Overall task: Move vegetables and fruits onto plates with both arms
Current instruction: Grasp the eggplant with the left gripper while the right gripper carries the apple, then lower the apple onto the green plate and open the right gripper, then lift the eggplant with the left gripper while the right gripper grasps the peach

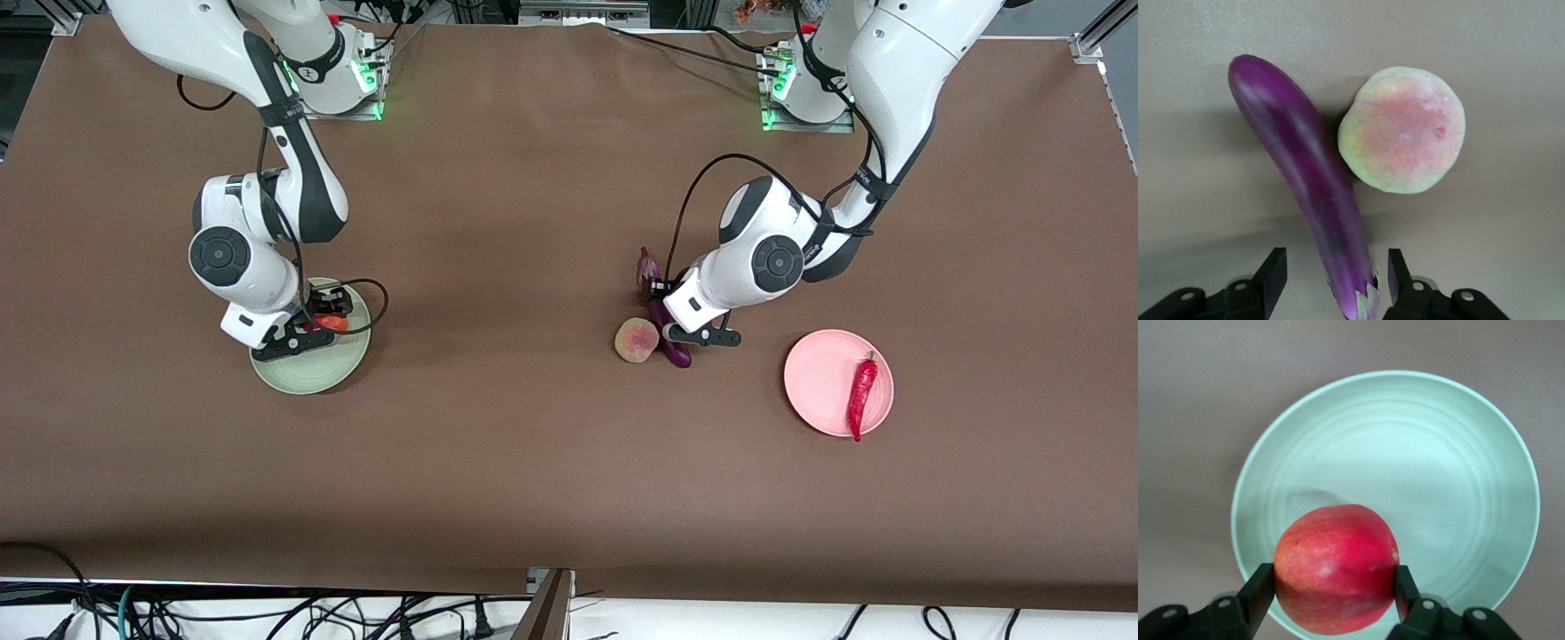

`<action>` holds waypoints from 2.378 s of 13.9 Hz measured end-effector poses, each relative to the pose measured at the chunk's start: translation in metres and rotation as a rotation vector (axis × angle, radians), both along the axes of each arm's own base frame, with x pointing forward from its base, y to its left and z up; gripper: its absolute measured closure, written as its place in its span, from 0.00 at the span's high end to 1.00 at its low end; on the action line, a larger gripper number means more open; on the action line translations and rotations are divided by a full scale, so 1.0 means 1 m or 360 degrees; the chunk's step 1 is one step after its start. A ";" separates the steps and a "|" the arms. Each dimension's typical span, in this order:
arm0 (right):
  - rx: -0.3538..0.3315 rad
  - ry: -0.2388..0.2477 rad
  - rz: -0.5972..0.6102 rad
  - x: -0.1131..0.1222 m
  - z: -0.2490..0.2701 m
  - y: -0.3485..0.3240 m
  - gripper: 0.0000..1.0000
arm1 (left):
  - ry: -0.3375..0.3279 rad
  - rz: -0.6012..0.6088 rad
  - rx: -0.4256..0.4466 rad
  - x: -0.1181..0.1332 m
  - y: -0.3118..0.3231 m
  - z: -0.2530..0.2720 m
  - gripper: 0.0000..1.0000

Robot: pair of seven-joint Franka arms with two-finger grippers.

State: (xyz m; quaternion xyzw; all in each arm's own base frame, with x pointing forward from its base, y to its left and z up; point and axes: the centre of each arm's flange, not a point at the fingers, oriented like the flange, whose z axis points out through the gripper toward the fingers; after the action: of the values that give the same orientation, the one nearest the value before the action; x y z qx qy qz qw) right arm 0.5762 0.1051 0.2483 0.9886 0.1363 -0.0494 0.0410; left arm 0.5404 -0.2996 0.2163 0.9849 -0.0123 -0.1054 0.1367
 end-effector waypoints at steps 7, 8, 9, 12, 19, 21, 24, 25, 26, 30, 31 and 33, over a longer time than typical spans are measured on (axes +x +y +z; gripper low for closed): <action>0.0049 -0.0021 -0.0078 0.013 0.074 0.069 0.97 | -0.0073 0.0039 -0.0031 -0.022 -0.002 -0.041 0.71; 0.0049 -0.0022 -0.0097 0.013 0.073 0.069 0.97 | -0.0068 0.0041 -0.0032 -0.023 -0.002 -0.045 0.65; 0.0051 -0.0027 -0.0131 0.012 0.074 0.073 0.98 | -0.0067 0.0042 -0.0032 -0.023 -0.002 -0.048 0.65; 0.0079 -0.0070 -0.0264 0.006 0.082 0.116 0.99 | -0.0072 0.0057 -0.0026 -0.020 0.004 -0.048 0.39; 0.0238 -0.0184 -0.0784 0.009 0.057 0.280 0.99 | -0.0023 0.0048 0.0111 0.035 0.081 0.029 0.38; 0.0344 -0.0269 -0.0933 0.005 0.038 0.331 0.99 | -0.0080 -0.0052 0.0177 0.056 0.117 0.059 0.35; 0.0461 -0.0315 -0.1124 -0.014 0.009 0.398 0.99 | -0.0183 -0.0338 0.0339 0.078 0.159 0.076 0.35; 0.0509 -0.0328 -0.1187 -0.020 0.002 0.417 0.99 | -0.0190 -0.0450 0.0399 0.080 0.171 0.075 0.35; 0.0564 -0.0341 -0.1249 -0.023 -0.003 0.435 0.99 | -0.0190 -0.0541 0.0446 0.082 0.184 0.070 0.35; 0.0638 -0.0386 -0.1350 -0.024 -0.023 0.469 0.99 | -0.0106 -0.0665 0.0440 0.085 0.227 0.032 0.35; 0.0644 -0.0394 -0.1350 -0.026 -0.028 0.474 0.99 | -0.0088 -0.0669 0.0454 0.086 0.237 0.023 0.35; 0.0685 -0.0410 -0.1364 -0.030 -0.032 0.481 0.99 | -0.0082 -0.0658 0.0459 0.093 0.253 0.013 0.35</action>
State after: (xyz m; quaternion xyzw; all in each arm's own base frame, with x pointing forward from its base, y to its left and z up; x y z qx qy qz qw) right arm 0.5466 0.5857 0.2162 0.9398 -0.2815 0.0902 -0.1714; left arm 0.6336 -0.0469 0.2295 0.9731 -0.2019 -0.1066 -0.0301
